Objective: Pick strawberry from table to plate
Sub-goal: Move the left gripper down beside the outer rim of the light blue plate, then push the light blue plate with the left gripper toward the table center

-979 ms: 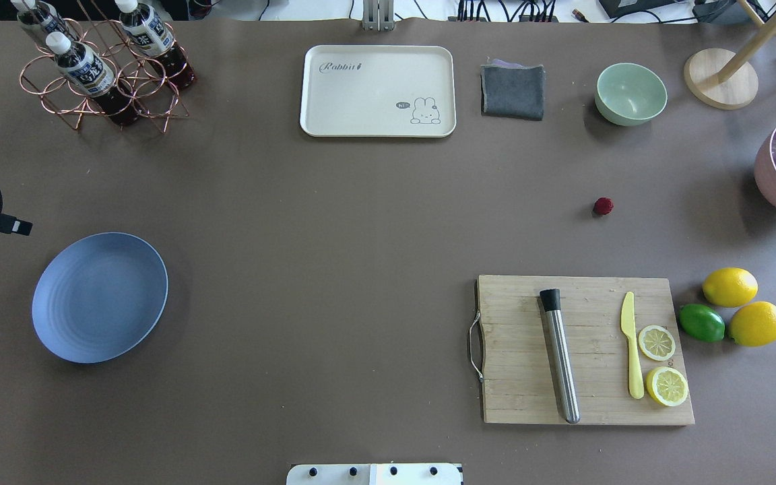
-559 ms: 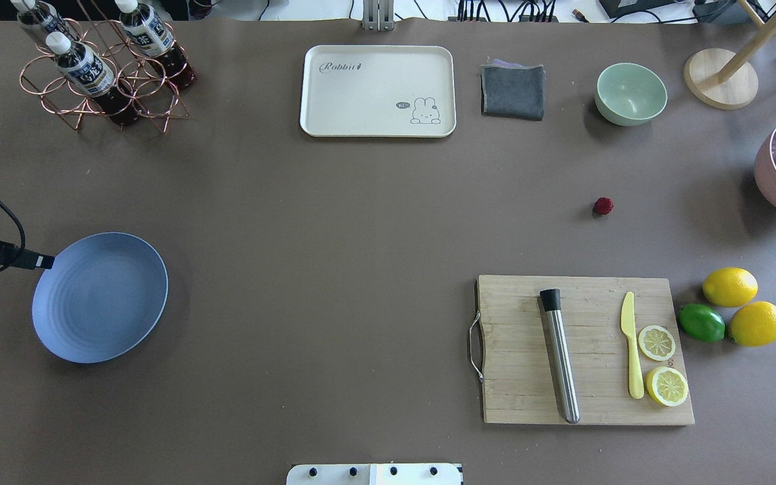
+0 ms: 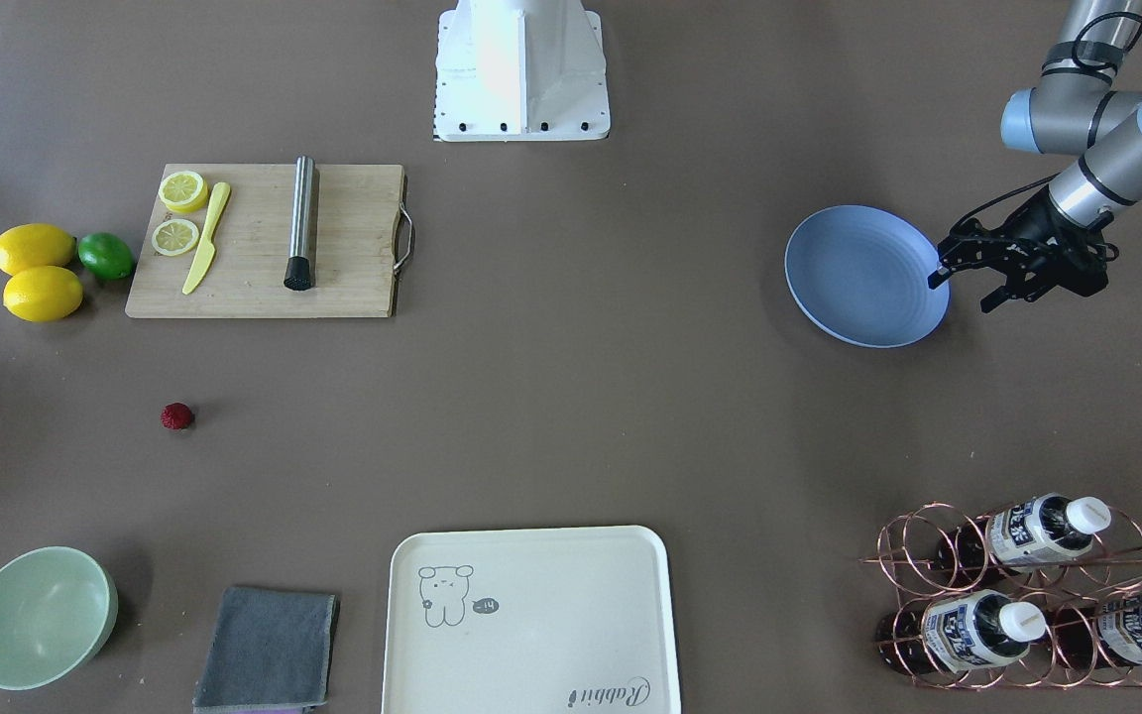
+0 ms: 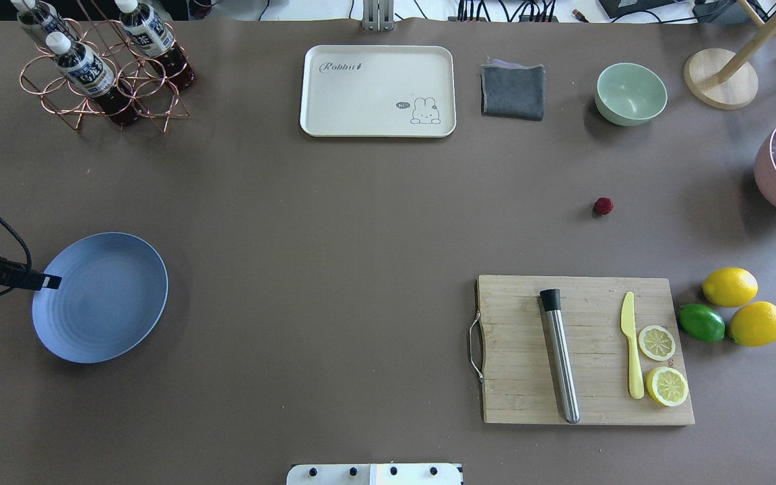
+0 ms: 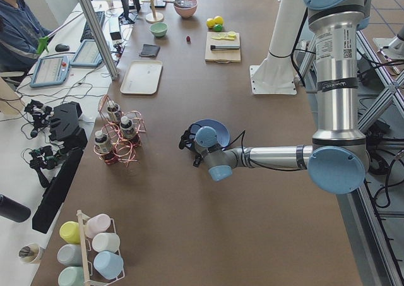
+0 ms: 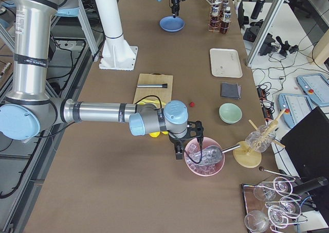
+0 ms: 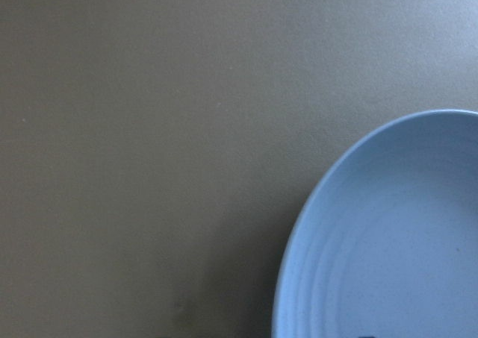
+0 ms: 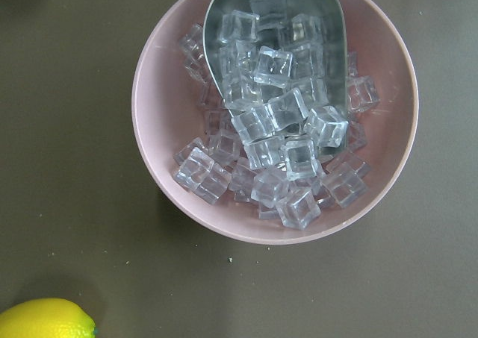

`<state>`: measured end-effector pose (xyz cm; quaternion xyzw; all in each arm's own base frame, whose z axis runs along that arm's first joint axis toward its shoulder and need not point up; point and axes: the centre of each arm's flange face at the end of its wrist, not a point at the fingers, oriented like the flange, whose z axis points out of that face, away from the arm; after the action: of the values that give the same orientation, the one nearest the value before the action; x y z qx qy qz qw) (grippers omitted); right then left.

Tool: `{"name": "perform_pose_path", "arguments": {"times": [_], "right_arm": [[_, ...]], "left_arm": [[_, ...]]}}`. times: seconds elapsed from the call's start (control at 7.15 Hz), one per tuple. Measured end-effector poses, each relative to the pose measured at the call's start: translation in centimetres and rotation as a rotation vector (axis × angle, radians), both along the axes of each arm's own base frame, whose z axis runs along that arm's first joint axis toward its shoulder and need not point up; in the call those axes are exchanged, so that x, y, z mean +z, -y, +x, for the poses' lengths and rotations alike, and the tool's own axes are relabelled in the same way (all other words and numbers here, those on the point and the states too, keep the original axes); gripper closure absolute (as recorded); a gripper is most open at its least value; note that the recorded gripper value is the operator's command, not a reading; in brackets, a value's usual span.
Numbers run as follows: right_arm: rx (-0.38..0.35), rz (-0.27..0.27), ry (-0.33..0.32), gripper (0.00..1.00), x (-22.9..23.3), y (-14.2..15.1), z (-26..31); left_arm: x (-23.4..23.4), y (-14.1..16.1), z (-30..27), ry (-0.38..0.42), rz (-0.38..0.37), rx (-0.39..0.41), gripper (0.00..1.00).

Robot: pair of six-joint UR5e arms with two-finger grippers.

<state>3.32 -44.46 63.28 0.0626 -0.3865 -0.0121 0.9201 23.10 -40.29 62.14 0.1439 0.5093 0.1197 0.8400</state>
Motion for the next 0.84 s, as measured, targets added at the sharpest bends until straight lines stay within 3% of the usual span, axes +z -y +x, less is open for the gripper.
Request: {"name": "perform_pose_path", "arguments": {"times": [0.14,0.28,0.42,0.84], "right_arm": [[-0.001,0.000,0.000,0.00,0.0,0.0,0.0],[-0.001,-0.001,0.000,0.00,0.0,0.0,-0.1],[-0.002,-0.002,0.000,0.00,0.0,0.1,-0.1],[-0.003,-0.001,0.000,0.00,0.0,0.1,-0.2]], "left_arm": [[0.0,-0.2,0.3,-0.001,0.002,0.007,0.69],[0.0,-0.2,0.4,-0.002,0.002,0.010,0.94],[-0.1,-0.2,0.5,-0.003,0.004,0.011,1.00],[-2.0,0.2,1.0,-0.034,0.015,0.024,1.00]]}}
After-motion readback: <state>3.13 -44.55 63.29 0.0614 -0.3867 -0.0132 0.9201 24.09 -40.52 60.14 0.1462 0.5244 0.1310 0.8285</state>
